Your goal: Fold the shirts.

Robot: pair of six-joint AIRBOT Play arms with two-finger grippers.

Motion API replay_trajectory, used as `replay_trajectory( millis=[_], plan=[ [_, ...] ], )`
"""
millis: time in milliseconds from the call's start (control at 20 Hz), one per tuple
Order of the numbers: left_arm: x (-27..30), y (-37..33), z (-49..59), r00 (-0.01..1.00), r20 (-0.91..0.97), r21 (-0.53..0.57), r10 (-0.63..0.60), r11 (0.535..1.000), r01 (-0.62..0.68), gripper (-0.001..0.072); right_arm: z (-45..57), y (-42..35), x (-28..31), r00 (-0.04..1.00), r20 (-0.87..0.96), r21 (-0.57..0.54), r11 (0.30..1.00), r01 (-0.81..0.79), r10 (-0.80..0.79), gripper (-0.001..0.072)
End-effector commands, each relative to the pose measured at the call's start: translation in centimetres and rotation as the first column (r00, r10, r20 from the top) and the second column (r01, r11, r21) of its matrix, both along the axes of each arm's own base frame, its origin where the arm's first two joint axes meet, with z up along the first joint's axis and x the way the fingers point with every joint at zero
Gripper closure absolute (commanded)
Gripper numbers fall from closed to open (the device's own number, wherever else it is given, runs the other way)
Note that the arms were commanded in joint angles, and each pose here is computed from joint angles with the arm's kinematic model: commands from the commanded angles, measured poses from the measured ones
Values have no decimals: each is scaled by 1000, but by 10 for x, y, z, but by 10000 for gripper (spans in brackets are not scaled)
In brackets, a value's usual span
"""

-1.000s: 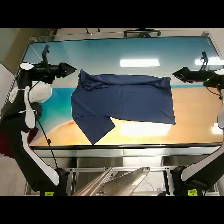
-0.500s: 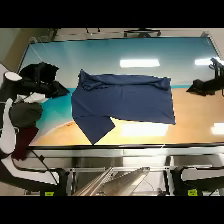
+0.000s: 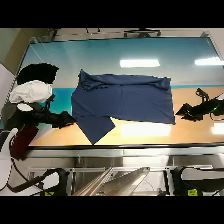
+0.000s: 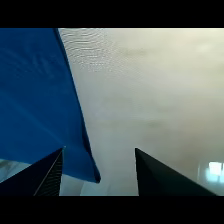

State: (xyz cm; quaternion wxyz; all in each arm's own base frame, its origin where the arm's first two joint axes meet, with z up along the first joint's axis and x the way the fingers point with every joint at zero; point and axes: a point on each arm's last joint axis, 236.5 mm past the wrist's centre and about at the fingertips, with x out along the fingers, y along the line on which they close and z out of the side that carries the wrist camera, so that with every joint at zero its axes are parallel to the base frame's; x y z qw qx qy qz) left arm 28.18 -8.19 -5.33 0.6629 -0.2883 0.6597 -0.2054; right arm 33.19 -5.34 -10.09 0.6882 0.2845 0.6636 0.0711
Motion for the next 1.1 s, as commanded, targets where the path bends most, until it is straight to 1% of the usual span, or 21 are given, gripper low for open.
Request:
replay_trajectory(
  millis=[0, 150, 350, 400, 450, 500, 650, 800, 950, 1050],
  plan=[
    [-24, -3, -14, 1000, -22, 13, 23, 1000, -22, 410, -26, 14, 5, 1000, 7, 79, 997, -10, 9, 211],
    [-33, -5, -20, 999, -32, 18, 35, 999, -35, 410, -27, 32, 13, 999, 32, 168, 986, -12, 7, 213],
    [-40, -4, -37, 995, -57, 34, 80, 996, -78, 410, -24, 57, 12, 997, 30, 189, 979, -81, 77, 223],
    [-39, -3, -41, 994, -50, 41, 97, 995, -95, 410, -23, 62, 12, 995, 34, 189, 977, -97, 92, 325],
    [-35, -5, -42, 992, -40, 39, 117, 993, -115, 410, -23, 66, 14, 994, 37, 188, 976, -108, 103, 368],
    [-31, -6, -44, 992, -22, 46, 127, 991, -126, 410, -22, 68, 15, 993, 41, 188, 976, -114, 108, 368],
    [-17, -17, -51, 994, 53, 99, 97, 990, -102, 411, -18, 71, 18, 992, 48, 192, 974, -120, 113, 368],
    [1, -24, -56, 986, 129, 151, 107, 980, -127, 410, -16, 73, 17, 992, 45, 204, 971, -124, 117, 368],
    [1, -34, -56, 986, 145, 160, 82, 981, -105, 411, -15, 74, 15, 991, 41, 211, 969, -131, 125, 368],
    [0, -34, -56, 987, 138, 158, 87, 981, -109, 411, -14, 76, 16, 992, 44, 219, 967, -126, 119, 368]
  ],
)
